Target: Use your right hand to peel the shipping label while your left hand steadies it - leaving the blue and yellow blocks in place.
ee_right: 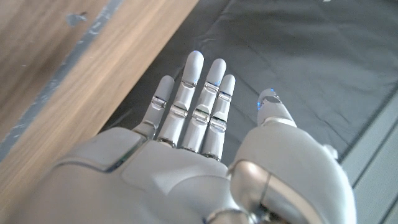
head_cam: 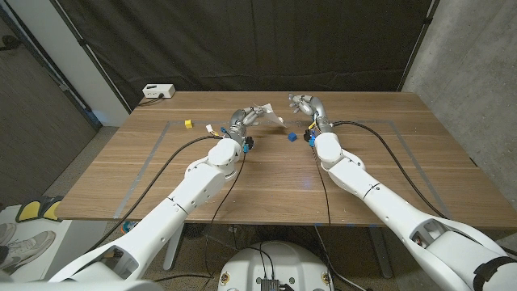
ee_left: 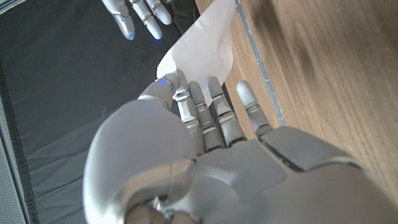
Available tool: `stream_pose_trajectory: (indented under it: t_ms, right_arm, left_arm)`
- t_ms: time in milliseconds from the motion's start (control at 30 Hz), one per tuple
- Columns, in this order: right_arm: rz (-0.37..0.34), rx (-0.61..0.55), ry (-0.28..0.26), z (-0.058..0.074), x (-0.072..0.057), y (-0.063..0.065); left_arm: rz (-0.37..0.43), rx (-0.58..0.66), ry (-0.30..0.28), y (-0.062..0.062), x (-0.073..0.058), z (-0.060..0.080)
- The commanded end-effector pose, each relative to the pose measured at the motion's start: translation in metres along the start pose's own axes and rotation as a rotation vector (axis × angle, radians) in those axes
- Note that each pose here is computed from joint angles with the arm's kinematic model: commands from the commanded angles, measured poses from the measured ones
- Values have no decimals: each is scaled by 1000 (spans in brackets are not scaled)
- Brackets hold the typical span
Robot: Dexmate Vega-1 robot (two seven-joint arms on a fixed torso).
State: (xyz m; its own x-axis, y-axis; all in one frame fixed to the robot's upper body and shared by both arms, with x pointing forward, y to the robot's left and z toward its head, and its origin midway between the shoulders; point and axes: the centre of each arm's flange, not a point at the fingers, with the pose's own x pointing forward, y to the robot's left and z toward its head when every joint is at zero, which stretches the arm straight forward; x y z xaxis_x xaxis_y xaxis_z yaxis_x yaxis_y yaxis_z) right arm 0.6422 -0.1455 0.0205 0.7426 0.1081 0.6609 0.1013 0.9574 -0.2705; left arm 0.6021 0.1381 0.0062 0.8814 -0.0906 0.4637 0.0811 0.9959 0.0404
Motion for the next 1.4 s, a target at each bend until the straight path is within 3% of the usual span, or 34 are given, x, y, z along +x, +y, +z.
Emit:
stream_pose_trajectory:
  t_ms: [33, 167, 300, 500, 700, 1400]
  right_arm:
    - [76, 30, -130, 29, -19, -10]
    - [68, -44, -146, 37, -23, -11]
    - [19, -178, -134, 41, -28, -9]
    - [-21, -287, -123, 46, -31, -5]
    - [-23, -337, -119, 49, -31, -4]
    - [30, -403, -119, 56, -34, 1]
  left_arm:
    - [-18, 65, -11, 6, 13, 13]
    - [-36, 93, -31, 7, 16, 20]
    - [-97, 133, -45, 7, 20, 26]
    - [-164, 165, -57, 4, 22, 30]
    - [-212, 187, -77, 3, 24, 34]
    - [-259, 211, -98, 0, 27, 40]
